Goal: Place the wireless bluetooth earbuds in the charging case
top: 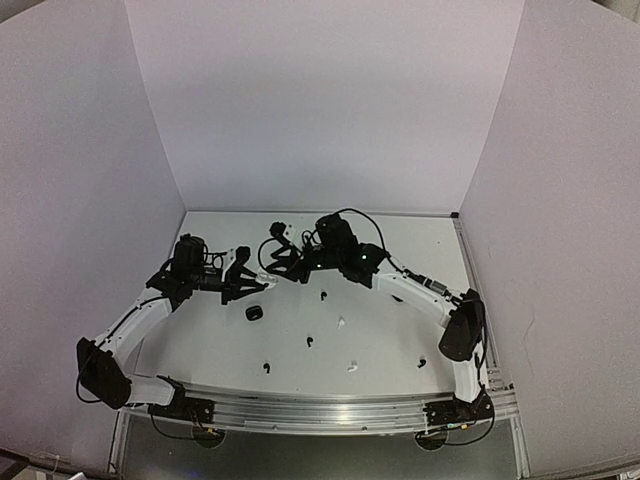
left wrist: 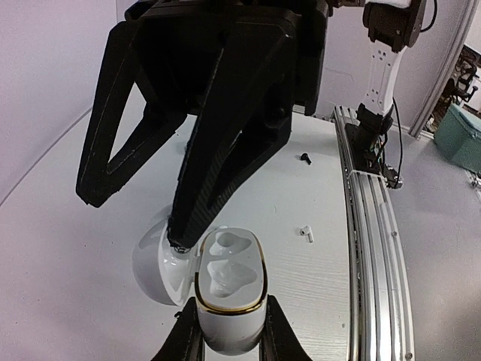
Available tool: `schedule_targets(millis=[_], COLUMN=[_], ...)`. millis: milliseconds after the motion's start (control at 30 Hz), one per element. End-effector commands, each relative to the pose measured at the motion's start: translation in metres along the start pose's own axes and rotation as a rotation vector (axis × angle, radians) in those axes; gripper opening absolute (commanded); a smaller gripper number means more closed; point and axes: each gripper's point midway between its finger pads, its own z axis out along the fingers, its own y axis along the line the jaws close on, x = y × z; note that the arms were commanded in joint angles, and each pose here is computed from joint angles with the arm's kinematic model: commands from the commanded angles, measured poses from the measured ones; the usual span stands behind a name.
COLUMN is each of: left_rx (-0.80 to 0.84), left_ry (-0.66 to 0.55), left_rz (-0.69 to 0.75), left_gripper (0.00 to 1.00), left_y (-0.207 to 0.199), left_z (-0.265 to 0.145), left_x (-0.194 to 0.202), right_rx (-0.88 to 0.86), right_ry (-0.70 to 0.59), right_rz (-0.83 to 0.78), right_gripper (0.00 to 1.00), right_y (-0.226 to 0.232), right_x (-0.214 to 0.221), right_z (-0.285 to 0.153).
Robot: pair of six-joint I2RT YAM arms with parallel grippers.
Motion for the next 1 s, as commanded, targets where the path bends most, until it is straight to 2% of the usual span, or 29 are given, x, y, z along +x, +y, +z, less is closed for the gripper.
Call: schedule_targets(millis=[0,233,367,467,567,633,733,833,967], left_rx=[0.02,0.013,-0.005,-0.039,-0.077,-0.106,-0.137,-0.162,-0.154], left_ry=[-0.086,-0.085,-0.089,-0.109,-0.137,-0.162,-0.183,-0.205,-0.224], left_rz=[-0.013,-0.017,-0.026,-0.03,-0.024,-0.006,0.005,-0.003,-0.03], left_gripper=[0.0,0.0,0.0,0.0,0.0,0.0,0.0,0.0,0.0], left_y=[-0.01,-0.009,-0.006,-0.003,0.0,0.003,0.004,0.004,-0.003], left_z=[-0.004,-0.004,-0.004,-0.005,-0.007,-0.009,-0.011,-0.015,-0.017], left_x=[-0.021,-0.019,-0.02,-0.02,-0.02,-0.021,-0.021,-0.02,-0.016], right_rx=[-0.008,-0.022,-0.032,0.014,0.139,0.284,0.54,0.832,1.083], right_ry=[-0.06,-0.079,-0.112,-0.156,-0.181,-0.168,-0.096,0.09,0.403], right_rz=[0.011,0.019,0.049,0.206,0.405,0.513,0.706,0.907,1.022], right_gripper=[0.4,0.45,0.57,0.64,0.74,0.79,0.8,0.71,0.57], right_y=[-0.003,0.001,0.002,-0.013,-0.041,-0.06,-0.083,-0.091,-0.054], right_x=[-0.025,-0.035,-0.05,-0.069,-0.066,-0.042,0.019,0.102,0.188], right_z=[-0.008,-0.014,-0.027,-0.052,-0.079,-0.093,-0.117,-0.149,-0.18])
